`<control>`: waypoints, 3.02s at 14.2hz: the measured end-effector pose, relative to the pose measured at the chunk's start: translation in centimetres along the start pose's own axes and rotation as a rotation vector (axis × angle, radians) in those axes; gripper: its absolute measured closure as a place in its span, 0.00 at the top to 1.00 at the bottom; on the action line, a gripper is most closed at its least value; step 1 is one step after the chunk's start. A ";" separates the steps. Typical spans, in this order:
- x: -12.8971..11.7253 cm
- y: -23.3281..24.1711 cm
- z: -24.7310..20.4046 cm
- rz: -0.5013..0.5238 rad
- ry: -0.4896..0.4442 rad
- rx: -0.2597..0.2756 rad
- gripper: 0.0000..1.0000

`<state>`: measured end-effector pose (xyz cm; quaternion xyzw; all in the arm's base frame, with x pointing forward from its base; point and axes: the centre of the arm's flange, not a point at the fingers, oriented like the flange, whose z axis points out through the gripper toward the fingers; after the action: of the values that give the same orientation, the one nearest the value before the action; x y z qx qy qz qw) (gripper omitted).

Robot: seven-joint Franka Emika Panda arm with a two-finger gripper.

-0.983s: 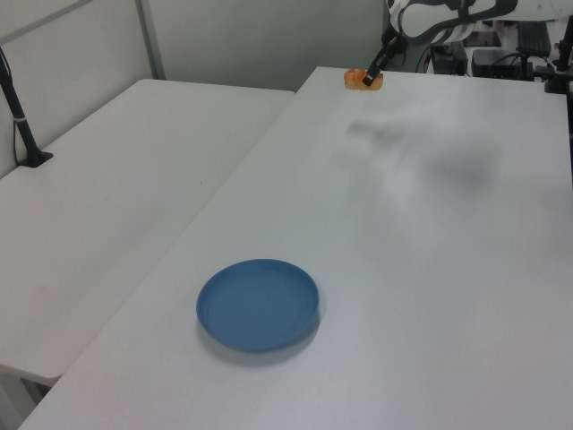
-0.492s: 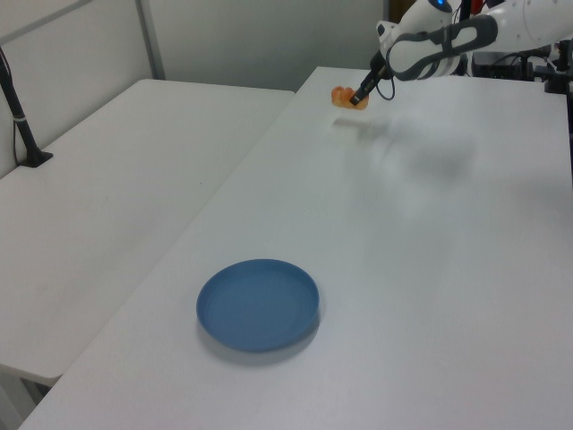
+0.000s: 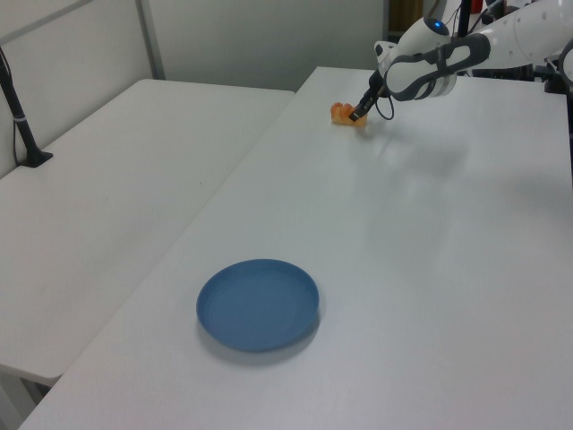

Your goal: Put the bread on the table

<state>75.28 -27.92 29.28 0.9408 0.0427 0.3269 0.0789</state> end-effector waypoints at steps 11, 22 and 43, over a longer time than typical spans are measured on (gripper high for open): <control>5.2 0.1 -6.3 0.095 0.112 0.014 1.00; 9.2 -11.2 -36.4 0.412 -0.532 0.208 1.00; 8.3 -28.2 -39.4 0.078 -0.582 0.243 1.00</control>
<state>56.46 5.70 59.88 0.9983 0.0210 0.0393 -0.0379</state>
